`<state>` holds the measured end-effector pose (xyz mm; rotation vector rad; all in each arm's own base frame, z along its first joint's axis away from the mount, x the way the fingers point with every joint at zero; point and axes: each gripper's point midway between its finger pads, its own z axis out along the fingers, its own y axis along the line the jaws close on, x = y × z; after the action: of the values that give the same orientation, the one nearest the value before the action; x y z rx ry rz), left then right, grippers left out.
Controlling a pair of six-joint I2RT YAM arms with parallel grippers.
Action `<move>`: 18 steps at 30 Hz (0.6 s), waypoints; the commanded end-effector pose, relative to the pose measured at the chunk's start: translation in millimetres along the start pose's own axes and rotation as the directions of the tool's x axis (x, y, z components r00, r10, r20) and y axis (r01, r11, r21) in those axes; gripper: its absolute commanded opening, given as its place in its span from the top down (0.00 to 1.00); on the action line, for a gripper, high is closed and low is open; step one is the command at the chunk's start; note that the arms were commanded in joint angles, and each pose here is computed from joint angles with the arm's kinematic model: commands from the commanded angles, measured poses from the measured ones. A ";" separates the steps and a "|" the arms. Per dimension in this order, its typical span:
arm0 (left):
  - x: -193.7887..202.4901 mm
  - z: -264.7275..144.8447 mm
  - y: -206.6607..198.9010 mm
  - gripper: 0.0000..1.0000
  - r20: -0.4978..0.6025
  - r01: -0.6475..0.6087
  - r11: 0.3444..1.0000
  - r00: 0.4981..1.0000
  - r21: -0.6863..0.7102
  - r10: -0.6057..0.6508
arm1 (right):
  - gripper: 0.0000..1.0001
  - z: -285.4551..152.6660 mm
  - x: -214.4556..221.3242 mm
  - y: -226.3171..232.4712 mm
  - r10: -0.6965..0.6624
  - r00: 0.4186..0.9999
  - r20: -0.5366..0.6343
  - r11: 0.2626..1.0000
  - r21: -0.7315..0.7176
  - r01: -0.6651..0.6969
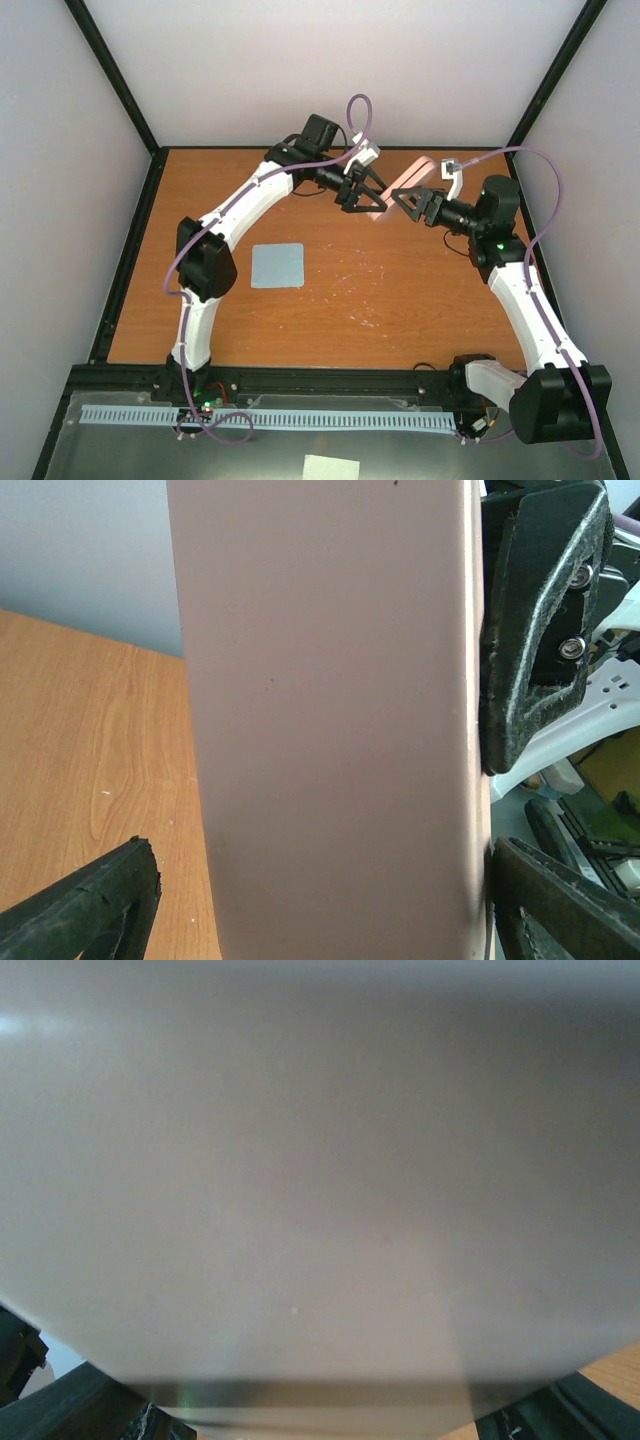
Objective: Organize the sunglasses
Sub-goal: Open the sunglasses case.
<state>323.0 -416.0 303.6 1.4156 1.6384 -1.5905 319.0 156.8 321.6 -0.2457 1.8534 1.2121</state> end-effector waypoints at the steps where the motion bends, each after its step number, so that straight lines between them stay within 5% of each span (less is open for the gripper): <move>1: -15.4 -7.7 -2.1 0.10 -0.001 -0.088 0.994 0.996 -0.071 0.088 | 0.74 -5.3 -11.7 27.1 -0.070 0.997 0.012 0.995 -0.068 0.071; 18: 1.3 -18.9 35.6 0.11 -0.013 -0.070 0.988 0.998 -0.139 0.069 | 0.81 -19.4 6.2 47.9 -0.062 0.997 -0.053 0.993 -0.107 0.056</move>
<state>341.7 -404.5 301.2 1.3849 1.6494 -1.5273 300.3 156.2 311.1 -0.2452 1.9289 1.2180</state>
